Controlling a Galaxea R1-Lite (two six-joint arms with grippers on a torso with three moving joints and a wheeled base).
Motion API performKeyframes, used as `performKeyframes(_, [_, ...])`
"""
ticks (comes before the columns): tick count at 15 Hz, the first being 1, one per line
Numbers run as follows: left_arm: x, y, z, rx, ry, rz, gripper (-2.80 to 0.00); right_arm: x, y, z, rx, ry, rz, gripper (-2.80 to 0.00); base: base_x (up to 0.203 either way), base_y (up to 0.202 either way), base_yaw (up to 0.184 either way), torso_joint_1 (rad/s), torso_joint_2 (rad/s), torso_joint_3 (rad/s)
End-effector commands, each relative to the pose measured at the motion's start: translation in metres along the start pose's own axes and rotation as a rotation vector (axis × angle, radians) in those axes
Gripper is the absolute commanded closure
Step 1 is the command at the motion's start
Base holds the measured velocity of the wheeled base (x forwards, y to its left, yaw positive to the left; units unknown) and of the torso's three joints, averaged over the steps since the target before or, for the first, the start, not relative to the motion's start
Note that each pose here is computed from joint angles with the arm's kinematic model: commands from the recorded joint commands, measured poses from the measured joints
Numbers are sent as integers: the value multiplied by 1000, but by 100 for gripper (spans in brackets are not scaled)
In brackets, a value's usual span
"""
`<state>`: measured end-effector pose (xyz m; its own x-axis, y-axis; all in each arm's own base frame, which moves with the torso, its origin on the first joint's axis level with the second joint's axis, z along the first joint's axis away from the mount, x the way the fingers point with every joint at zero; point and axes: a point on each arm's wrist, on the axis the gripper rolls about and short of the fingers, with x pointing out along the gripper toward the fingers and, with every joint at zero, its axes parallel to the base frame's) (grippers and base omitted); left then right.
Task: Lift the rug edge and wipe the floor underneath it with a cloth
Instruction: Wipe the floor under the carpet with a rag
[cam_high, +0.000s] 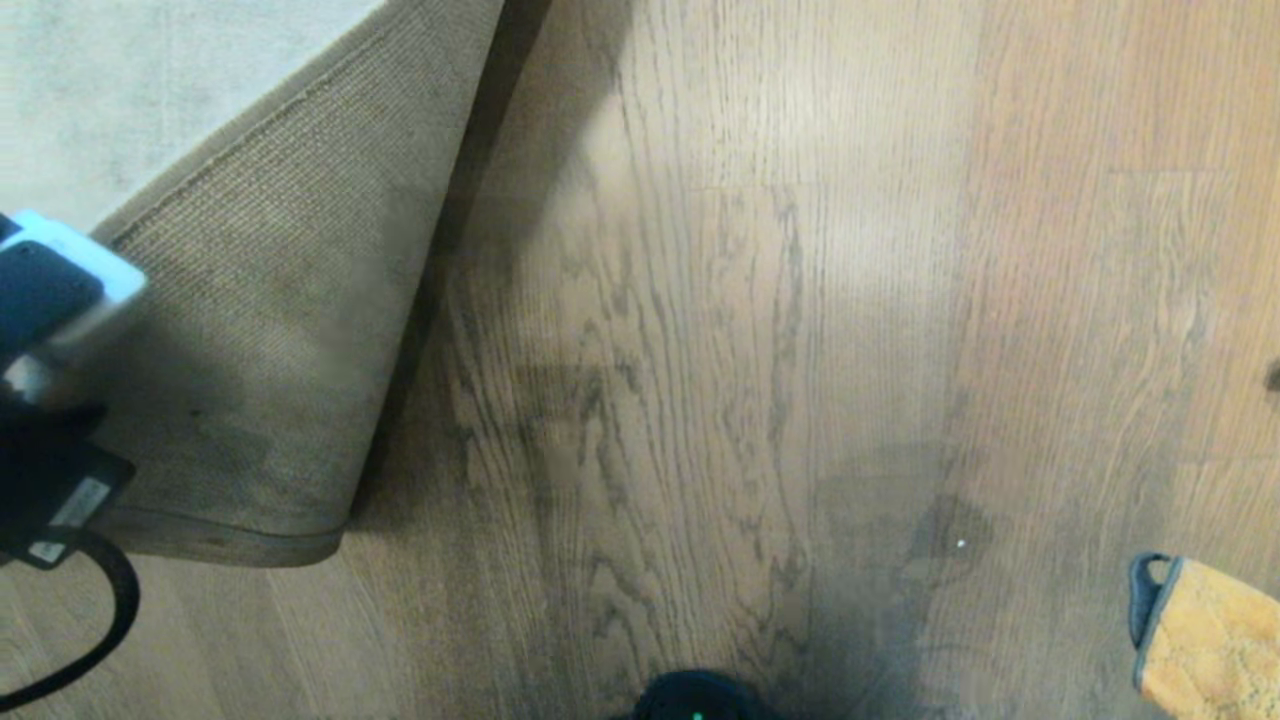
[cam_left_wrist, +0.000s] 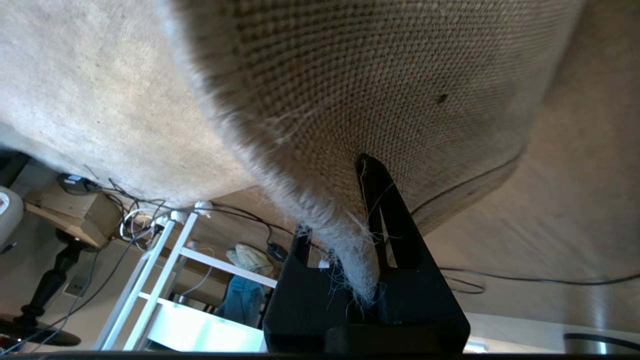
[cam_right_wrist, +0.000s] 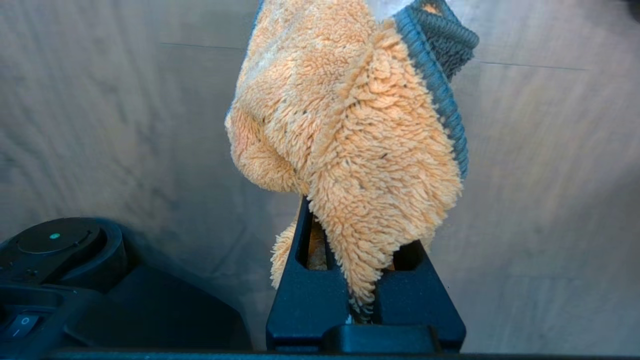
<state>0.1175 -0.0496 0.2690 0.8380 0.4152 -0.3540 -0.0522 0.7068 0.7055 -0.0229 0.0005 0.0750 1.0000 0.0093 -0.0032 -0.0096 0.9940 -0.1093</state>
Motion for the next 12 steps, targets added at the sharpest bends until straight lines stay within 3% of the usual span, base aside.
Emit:
performKeyframes(1, [0,0,0,7,6,5,0,0,0,0,-1,1,0,0,0,190,-7,2,-2,7])
performKeyframes(6, [0,0,0,8,4,4,0,0,0,0,-1,1,0,0,0,176,-5,3,2,3])
performKeyframes(12, [5,-4,9,16,5,-24,0,0,0,0,-1,1,0,0,0,10,-1,1,0,0])
